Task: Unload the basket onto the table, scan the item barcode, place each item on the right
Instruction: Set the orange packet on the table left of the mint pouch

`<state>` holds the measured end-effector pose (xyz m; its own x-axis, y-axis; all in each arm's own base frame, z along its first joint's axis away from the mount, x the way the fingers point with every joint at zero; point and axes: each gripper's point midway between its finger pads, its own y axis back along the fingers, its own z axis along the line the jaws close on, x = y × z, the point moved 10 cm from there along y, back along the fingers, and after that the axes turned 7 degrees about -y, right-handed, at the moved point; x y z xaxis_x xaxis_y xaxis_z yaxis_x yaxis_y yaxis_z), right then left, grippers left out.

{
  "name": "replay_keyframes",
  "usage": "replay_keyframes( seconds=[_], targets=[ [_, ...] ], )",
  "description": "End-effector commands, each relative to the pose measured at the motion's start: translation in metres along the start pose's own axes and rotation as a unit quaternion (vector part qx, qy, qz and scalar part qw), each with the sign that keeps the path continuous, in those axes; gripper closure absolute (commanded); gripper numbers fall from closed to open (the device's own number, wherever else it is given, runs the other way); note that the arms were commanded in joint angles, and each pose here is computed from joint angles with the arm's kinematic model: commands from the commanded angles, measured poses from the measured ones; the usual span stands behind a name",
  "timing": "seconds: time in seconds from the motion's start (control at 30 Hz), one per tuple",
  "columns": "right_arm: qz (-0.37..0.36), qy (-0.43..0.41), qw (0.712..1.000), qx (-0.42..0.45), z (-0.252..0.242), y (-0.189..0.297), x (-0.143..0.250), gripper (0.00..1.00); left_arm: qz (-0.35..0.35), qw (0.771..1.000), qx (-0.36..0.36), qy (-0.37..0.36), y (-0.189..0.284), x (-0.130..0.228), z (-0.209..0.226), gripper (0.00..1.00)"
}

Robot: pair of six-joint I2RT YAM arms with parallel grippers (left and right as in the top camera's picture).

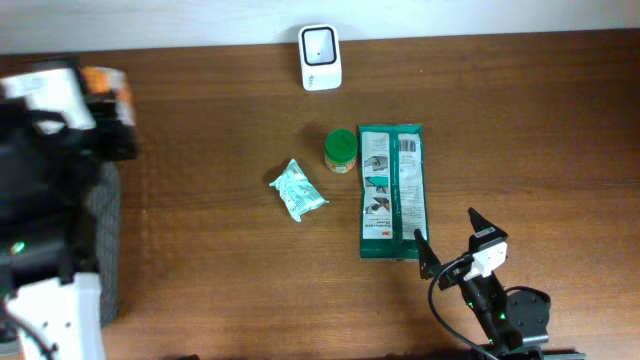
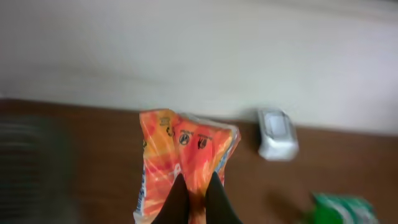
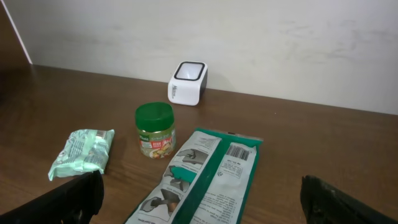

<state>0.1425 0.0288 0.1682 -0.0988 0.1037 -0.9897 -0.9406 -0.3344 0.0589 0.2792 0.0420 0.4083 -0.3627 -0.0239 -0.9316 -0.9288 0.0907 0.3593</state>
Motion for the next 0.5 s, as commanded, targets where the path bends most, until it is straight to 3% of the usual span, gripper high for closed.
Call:
replay_keyframes(
  seconds=[0.0,0.2,0.47],
  targets=[
    [0.003,0.001,1.000,0.003,-0.001,0.001,0.001,0.02,0.082,0.994,0.079,0.005,-0.040,0.023,-0.035,1.00],
    [0.003,0.001,1.000,0.003,-0.001,0.001,0.001,0.02,0.212,0.971,0.104,-0.027,-0.098,0.071,-0.082,1.00],
    [0.003,0.001,1.000,0.003,-0.001,0.001,0.001,0.02,0.315,0.947,-0.037,-0.045,-0.130,0.124,-0.121,1.00]
  ],
)
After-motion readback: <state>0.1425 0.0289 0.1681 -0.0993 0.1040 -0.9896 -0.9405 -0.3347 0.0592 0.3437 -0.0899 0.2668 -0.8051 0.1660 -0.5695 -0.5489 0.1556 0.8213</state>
